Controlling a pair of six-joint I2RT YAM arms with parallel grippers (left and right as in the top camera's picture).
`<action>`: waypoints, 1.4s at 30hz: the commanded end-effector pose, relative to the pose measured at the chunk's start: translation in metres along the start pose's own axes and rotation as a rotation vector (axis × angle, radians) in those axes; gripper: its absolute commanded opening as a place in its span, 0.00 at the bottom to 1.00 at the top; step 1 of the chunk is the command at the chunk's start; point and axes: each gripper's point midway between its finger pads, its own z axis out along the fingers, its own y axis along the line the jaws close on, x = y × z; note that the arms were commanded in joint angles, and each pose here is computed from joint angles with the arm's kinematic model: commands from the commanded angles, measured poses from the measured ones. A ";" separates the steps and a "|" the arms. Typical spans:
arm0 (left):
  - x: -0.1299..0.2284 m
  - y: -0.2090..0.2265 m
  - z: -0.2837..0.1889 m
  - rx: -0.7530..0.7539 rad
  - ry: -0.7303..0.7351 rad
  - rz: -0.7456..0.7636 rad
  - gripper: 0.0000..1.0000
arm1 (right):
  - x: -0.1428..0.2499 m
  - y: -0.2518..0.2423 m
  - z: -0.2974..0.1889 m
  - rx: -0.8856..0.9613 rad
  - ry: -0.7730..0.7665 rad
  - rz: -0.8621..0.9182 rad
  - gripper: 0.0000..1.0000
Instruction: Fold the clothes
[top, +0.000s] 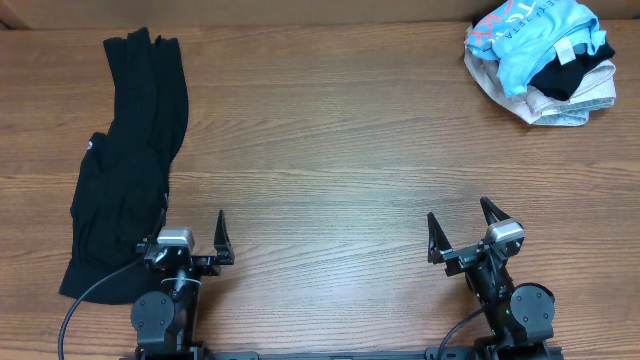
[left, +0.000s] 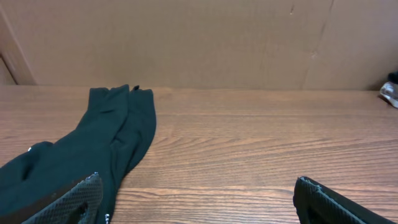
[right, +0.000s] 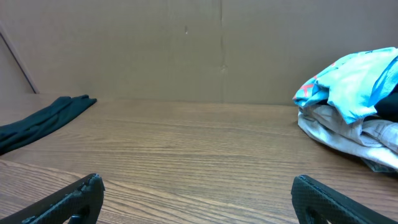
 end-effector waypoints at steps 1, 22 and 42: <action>0.001 0.005 0.000 -0.027 -0.003 0.019 1.00 | 0.001 -0.002 0.000 0.009 -0.005 -0.004 1.00; -0.035 -0.003 -0.006 0.012 -0.095 0.016 1.00 | -0.021 0.019 -0.005 -0.102 -0.041 0.029 1.00; -0.144 -0.016 -0.020 0.046 0.405 0.023 1.00 | -0.125 0.031 0.010 -0.119 0.219 0.081 1.00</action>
